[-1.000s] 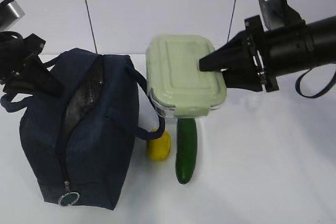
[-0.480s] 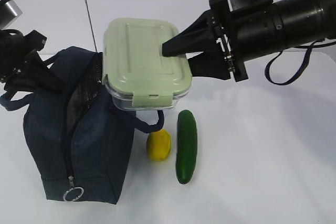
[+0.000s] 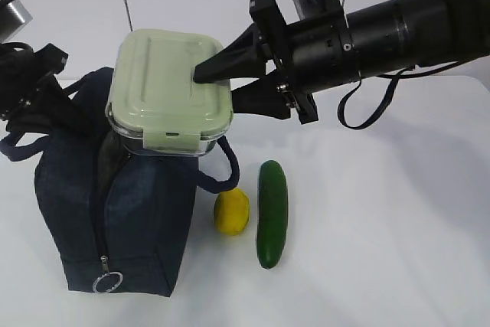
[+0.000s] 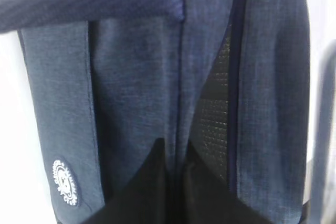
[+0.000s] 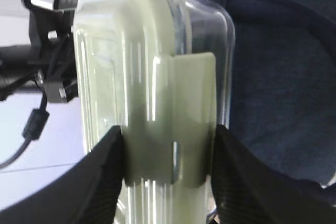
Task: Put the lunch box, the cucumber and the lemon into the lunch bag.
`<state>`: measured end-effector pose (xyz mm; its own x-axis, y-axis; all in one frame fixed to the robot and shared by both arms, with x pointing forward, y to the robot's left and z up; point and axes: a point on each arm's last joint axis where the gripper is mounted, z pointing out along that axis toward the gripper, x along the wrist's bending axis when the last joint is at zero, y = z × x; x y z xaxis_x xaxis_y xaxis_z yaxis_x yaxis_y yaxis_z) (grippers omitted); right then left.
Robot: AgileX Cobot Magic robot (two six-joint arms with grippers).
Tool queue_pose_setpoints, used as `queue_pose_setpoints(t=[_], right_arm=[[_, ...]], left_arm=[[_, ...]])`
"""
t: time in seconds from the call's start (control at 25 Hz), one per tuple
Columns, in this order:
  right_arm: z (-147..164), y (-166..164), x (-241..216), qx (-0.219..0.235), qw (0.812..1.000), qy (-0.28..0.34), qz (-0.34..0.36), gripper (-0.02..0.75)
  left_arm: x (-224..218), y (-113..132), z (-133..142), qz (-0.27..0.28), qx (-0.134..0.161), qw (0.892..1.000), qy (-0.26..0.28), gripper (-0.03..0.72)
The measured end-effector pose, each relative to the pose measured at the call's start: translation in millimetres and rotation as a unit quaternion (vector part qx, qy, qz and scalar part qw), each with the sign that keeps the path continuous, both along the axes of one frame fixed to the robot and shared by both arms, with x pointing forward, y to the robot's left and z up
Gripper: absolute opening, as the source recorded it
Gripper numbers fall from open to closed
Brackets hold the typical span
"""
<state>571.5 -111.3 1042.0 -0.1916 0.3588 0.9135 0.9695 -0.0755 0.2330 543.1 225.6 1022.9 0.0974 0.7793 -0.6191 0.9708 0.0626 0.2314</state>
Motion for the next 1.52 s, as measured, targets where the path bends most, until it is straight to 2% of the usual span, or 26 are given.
queue_pose_setpoints(t=[0.2, 0.56, 1.0, 1.24, 1.52], right_arm=[[-4.6, 13.1, 9.5, 0.011, 1.0, 0.006, -0.012, 0.354], [-25.0, 30.1, 17.9, 0.0, 0.999, 0.029, -0.015, 0.354], [-50.2, 24.7, 21.5, -0.098, 0.995, 0.035, -0.014, 0.354], [-66.6, 34.7, 20.2, -0.12, 0.992, 0.045, -0.012, 0.354], [-73.0, 50.2, 23.0, -0.123, 0.992, 0.038, -0.003, 0.354]], left_arm=[[0.6, 0.2, 0.0, 0.002, 0.001, 1.0, -0.002, -0.001], [1.0, 0.4, 0.0, 0.004, 0.001, 1.0, -0.003, -0.001], [0.4, -3.2, 2.9, 0.01, -0.027, 1.0, 0.005, -0.002], [-0.6, -7.6, 4.0, 0.006, -0.037, 0.999, 0.008, -0.002], [-4.1, -22.4, 3.9, -0.015, -0.035, 0.999, 0.005, -0.003]])
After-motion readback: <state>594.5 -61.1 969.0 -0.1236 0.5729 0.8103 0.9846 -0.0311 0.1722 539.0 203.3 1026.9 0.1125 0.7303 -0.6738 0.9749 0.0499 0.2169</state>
